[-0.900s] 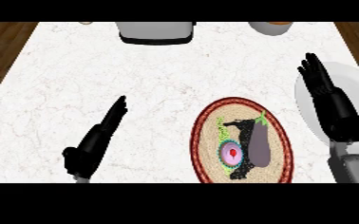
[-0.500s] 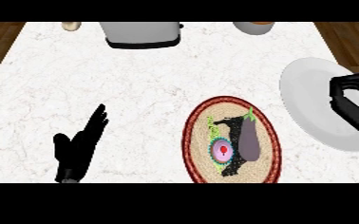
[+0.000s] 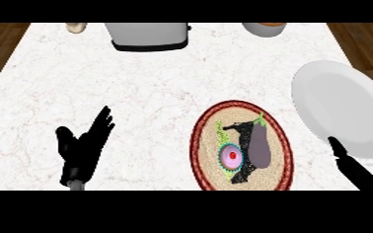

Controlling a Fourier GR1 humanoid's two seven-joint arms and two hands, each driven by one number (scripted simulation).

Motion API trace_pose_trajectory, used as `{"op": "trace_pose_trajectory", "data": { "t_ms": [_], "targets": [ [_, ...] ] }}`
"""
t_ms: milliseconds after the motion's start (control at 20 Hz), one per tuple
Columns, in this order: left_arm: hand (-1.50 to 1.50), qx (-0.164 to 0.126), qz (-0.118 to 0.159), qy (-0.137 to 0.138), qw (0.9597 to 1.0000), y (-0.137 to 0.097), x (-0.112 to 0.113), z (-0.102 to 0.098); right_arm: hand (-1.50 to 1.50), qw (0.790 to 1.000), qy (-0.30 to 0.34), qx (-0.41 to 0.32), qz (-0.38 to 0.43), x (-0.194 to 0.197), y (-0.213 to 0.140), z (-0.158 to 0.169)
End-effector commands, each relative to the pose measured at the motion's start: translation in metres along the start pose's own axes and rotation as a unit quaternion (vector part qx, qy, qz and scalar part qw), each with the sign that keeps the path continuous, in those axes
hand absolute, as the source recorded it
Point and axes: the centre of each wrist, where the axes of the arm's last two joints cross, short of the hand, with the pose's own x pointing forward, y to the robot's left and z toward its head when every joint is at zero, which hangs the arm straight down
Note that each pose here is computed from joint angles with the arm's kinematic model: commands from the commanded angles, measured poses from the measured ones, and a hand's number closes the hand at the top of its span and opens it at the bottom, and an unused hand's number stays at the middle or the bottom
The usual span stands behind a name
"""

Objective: Pick the cupcake from the placemat and place it in the plate

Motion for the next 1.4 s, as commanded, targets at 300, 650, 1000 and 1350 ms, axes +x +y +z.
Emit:
{"op": "trace_pose_trajectory", "data": {
  "t_ms": [300,650,1000,1350],
  "targets": [
    [0.0,-0.015,-0.01,-0.002,0.9998,0.0,0.01,-0.004,-1.5,0.97,0.073,0.172,0.153,0.034,-0.041,0.065],
    [0.0,-0.028,-0.008,0.004,0.9996,-0.015,0.012,-0.013,-1.5,0.932,0.115,0.236,0.249,0.072,-0.034,0.059],
    [0.0,-0.031,-0.004,0.004,0.9995,-0.007,-0.013,0.003,-1.5,0.918,0.153,0.249,0.269,0.1,0.01,0.069],
    [0.0,-0.016,-0.004,0.001,0.9999,-0.01,0.012,-0.007,-1.5,0.889,0.187,0.283,0.308,0.092,0.088,0.079]
  ]
}}
